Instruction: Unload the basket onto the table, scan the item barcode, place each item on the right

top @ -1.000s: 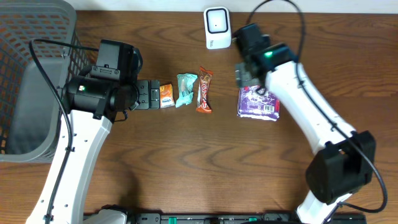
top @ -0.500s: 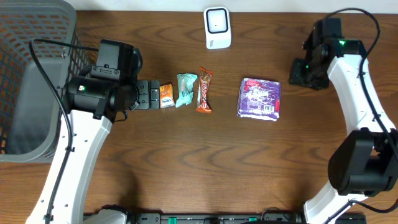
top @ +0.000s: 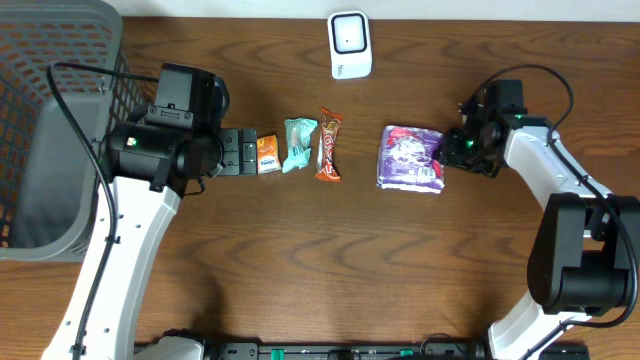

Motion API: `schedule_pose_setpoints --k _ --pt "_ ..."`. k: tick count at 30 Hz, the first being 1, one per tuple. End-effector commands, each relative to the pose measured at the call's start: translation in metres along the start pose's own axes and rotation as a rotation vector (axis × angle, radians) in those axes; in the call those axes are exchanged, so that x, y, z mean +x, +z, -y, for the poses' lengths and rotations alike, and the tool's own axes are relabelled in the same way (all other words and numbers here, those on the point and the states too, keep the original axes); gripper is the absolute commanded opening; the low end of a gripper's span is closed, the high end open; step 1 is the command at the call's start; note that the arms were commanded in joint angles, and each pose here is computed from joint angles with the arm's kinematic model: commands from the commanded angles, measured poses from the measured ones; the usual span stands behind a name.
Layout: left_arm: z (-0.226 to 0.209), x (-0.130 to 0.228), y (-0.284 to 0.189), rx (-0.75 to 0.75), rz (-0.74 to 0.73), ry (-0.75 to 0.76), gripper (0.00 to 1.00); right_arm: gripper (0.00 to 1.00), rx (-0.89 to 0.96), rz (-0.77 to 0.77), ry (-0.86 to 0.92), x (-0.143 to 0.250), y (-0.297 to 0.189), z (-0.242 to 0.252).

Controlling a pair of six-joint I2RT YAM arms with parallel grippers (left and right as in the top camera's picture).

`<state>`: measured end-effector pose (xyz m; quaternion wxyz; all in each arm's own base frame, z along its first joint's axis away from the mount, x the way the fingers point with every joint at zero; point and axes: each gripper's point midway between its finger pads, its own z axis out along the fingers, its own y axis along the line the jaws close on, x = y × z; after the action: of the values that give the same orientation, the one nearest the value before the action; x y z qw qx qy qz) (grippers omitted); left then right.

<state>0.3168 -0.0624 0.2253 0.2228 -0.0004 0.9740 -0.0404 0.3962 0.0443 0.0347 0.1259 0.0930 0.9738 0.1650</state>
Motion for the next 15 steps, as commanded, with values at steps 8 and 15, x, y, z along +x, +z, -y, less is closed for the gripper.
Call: schedule_pose_setpoints --k 8,15 --pt "-0.001 0.001 -0.001 -0.009 0.000 -0.001 0.98 0.47 -0.127 0.004 -0.036 -0.007 -0.009 -0.033" --pt "-0.001 0.001 -0.001 -0.009 0.001 -0.001 0.98 0.56 -0.124 -0.003 -0.031 -0.018 -0.034 -0.043"
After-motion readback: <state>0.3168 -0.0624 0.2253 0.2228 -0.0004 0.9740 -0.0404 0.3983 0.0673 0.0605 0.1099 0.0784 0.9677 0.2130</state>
